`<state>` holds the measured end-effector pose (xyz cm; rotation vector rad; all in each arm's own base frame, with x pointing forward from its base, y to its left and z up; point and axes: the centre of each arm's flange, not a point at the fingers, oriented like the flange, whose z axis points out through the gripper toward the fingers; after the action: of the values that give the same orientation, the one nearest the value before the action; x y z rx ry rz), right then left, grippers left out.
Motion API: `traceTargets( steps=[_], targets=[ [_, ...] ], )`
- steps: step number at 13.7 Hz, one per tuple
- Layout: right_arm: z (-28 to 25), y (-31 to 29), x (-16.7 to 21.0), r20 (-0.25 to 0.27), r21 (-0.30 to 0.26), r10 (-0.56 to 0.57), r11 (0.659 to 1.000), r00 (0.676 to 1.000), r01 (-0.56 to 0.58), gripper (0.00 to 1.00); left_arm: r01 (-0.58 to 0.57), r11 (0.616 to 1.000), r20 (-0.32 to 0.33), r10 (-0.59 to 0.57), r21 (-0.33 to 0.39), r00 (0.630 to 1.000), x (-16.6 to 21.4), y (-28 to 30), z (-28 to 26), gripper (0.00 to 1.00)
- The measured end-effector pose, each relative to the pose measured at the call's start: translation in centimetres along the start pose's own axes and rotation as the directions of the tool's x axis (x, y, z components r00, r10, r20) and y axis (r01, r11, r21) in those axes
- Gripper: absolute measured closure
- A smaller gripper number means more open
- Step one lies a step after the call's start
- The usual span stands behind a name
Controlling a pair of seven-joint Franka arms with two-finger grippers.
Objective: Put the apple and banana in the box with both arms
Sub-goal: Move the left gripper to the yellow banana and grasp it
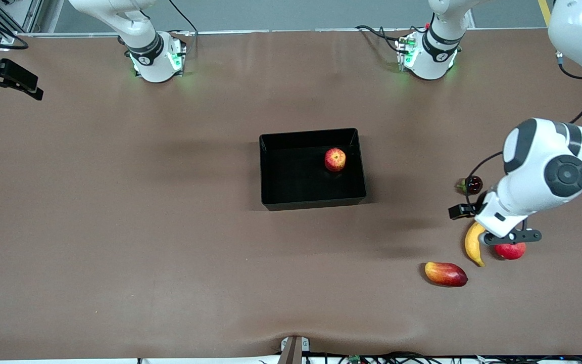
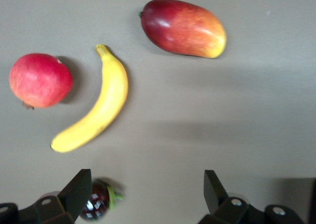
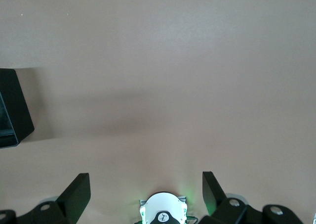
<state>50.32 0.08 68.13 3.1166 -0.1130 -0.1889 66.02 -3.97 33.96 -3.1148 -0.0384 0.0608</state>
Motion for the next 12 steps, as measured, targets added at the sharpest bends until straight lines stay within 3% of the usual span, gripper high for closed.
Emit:
traceTargets(
  steps=[3, 6, 12],
  targets=[
    [0.0, 0.1, 0.0, 0.000, -0.001, 0.002, 1.000, 1.000, -0.002, 0.00, -0.083, 0.997, 0.007, 0.083, 0.003, 0.997, 1.0, -2.7, 4.9, 0.00],
    [0.0, 0.1, 0.0, 0.000, -0.001, 0.002, 1.000, 1.000, -0.002, 0.00, -0.179, 0.981, 0.011, 0.178, 0.073, 0.984, 1.3, -3.1, 8.9, 0.00],
    [0.0, 0.6, 0.1, 0.001, 0.000, 0.011, 1.000, 1.000, -0.011, 0.00, -0.351, 0.930, -0.005, 0.353, 0.114, 0.935, 1.8, -3.0, 11.6, 0.00]
  ],
)
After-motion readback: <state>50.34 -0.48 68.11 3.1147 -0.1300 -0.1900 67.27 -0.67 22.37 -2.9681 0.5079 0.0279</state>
